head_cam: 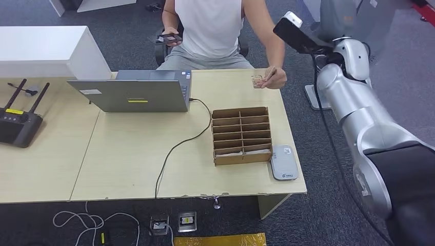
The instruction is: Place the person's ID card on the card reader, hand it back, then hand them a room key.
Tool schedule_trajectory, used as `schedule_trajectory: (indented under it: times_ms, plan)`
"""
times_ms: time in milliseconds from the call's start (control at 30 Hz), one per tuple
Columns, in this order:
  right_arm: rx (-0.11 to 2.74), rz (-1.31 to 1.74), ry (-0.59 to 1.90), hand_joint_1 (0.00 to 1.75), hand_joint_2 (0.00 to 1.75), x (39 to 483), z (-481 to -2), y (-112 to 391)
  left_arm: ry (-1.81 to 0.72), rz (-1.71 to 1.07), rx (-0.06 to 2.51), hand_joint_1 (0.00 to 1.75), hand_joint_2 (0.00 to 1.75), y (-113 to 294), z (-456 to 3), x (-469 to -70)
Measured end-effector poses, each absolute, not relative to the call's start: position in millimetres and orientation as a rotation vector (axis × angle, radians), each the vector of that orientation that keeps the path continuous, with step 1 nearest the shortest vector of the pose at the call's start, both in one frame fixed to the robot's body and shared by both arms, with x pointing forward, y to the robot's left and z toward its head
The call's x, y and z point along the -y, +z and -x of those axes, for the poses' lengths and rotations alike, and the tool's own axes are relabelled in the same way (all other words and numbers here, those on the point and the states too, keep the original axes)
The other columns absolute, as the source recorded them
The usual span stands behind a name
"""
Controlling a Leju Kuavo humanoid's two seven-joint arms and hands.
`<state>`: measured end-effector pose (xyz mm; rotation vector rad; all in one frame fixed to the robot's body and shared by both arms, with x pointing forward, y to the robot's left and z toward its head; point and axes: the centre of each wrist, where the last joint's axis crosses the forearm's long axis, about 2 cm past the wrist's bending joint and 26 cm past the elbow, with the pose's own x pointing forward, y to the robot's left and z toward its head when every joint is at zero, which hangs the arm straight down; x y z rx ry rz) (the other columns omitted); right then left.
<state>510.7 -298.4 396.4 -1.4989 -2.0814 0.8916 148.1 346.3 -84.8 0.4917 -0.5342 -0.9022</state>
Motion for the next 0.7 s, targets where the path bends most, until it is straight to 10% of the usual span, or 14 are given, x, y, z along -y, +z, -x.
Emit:
schedule_trajectory:
  times_ms: [700]
  plan:
    - [2.454,1.910,0.232,0.00,1.75,440,-459,520,-0.847,-0.505,0.522,0.00,0.00,-89,-134,-350]
